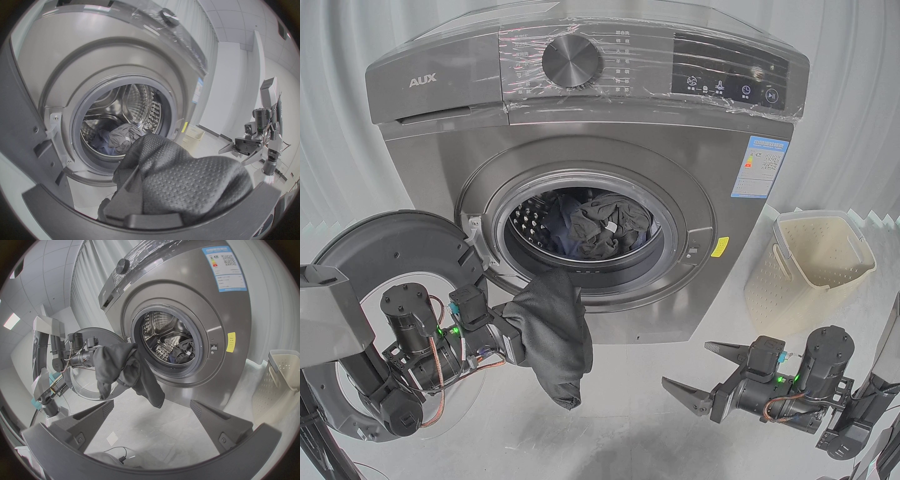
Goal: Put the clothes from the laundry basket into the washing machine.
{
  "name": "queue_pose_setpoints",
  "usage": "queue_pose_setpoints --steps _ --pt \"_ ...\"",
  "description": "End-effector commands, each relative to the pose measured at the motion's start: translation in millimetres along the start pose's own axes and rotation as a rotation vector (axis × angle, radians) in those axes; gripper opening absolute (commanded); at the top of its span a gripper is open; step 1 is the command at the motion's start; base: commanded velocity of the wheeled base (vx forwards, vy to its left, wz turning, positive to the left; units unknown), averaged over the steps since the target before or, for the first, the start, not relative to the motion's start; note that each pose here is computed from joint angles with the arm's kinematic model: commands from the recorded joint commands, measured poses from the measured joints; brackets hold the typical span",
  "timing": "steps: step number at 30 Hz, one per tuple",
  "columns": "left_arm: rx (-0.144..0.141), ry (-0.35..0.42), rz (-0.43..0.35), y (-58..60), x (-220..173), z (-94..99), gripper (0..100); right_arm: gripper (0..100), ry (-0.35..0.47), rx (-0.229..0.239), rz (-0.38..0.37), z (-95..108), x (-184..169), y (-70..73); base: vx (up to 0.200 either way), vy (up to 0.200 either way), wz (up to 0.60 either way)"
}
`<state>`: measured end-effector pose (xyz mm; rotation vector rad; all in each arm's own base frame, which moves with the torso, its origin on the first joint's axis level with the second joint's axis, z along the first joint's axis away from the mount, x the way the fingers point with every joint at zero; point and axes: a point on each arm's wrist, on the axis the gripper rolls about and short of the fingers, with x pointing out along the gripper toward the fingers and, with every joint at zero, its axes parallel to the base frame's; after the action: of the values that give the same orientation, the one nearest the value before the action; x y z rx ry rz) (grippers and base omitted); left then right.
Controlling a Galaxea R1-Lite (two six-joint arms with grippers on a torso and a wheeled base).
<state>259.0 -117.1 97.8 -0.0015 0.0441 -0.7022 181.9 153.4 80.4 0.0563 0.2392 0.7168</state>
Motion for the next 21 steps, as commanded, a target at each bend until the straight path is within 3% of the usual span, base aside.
queue_pose_setpoints --steps 1,5,11,16,21 --pt "-0.001 0.001 -0.005 -0.8 3 -1.4 0 100 0.028 -0.004 0.021 -5 -4 5.1 0.200 0.000 0.00" --pt "-0.001 0.003 -0.005 -0.7 3 -1.7 0 100 0.052 -0.011 0.039 -10 -7 9.2 0.200 0.000 0.00" --pt "-0.002 0.007 -0.022 -6.3 3 -2.4 0 100 0.086 -0.024 0.094 -16 -16 21.7 0.000 0.000 0.00" --pt "-0.024 0.002 -0.075 -27.6 11 -2.0 0 100 0.084 -0.029 0.135 -16 -15 32.2 0.000 0.000 0.00" --pt "-0.043 -0.031 -0.079 -33.1 18 4.4 0 100 0.071 -0.031 0.144 -13 -18 34.6 0.000 0.000 0.00"
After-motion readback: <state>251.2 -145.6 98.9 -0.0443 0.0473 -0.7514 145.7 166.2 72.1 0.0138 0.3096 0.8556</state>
